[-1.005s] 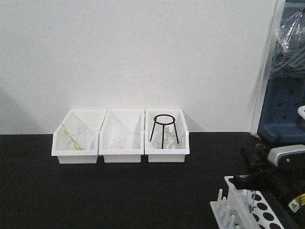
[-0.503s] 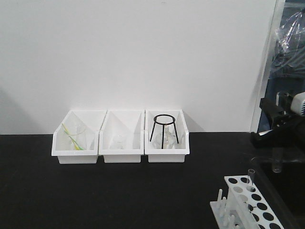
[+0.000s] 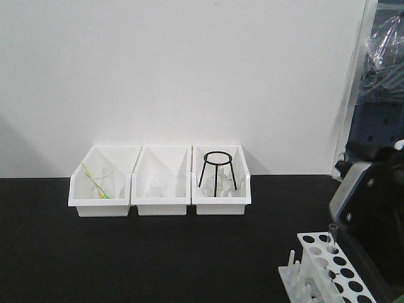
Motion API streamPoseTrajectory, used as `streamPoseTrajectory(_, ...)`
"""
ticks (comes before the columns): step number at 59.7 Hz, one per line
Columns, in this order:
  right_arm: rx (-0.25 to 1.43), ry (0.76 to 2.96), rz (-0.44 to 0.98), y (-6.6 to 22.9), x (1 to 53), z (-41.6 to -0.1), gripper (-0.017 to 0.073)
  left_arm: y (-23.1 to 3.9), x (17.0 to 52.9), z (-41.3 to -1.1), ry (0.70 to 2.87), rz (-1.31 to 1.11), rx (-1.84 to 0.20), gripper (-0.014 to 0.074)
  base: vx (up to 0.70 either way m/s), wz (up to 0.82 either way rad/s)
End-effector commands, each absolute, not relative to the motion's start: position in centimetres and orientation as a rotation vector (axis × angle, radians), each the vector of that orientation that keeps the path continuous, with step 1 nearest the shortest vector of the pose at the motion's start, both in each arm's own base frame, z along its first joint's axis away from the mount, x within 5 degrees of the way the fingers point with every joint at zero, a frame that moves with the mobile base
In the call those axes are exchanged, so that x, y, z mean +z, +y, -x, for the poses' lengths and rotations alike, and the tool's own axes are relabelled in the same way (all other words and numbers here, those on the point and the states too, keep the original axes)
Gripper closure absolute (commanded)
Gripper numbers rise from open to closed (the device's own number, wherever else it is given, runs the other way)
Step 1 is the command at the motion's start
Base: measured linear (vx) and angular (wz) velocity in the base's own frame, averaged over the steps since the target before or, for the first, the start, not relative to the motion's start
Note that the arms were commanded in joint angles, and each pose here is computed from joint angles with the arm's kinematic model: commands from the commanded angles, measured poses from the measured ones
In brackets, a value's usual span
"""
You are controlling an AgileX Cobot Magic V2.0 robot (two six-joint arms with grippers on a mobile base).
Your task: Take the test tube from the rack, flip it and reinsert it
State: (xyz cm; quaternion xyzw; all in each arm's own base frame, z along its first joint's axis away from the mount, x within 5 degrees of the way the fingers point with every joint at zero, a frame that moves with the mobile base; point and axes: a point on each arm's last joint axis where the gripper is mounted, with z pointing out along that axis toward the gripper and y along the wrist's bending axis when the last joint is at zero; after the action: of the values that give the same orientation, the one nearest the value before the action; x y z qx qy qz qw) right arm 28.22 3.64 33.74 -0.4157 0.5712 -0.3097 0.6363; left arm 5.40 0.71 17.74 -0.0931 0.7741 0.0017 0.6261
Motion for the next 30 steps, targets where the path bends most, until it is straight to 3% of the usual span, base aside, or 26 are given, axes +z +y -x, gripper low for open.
streamPoseTrajectory(1,-0.279,1.311,0.156,1.5,37.9,-27.1,0.0567,0.7,18.5,-5.5,1.689,0.199,-0.006,0.0600,0.00,0.00)
streamPoseTrajectory(4,-0.040,1.325,-0.204,0.2,37.8,-26.9,0.0567,0.7,18.5,-5.5,1.689,0.199,-0.006,0.0600,0.00,0.00)
streamPoseTrajectory(7,0.080,1.316,-0.418,-0.7,37.4,-26.8,0.0567,0.7,18.5,-5.5,1.689,0.199,-0.006,0.0600,0.00,0.00)
streamPoseTrajectory(9,0.099,1.318,-0.473,-1.1,36.9,-27.0,0.0567,0.7,18.5,-5.5,1.689,0.199,-0.006,0.0600,0.00,0.00)
streamPoseTrajectory(13,0.074,1.322,-0.445,-1.0,36.1,-27.2,0.0567,0.7,18.5,-5.5,1.689,0.199,-0.006,0.0600,0.00,0.00)
streamPoseTrajectory(21,0.008,1.340,-0.177,0.3,34.4,-27.2,0.0567,0.7,18.5,-5.5,1.689,0.199,-0.006,0.0600,0.00,0.00)
streamPoseTrajectory(30,0.111,1.262,-0.069,1.5,32.7,-27.0,0.0567,0.7,18.5,-5.5,1.689,0.199,-0.006,0.0600,0.00,0.00)
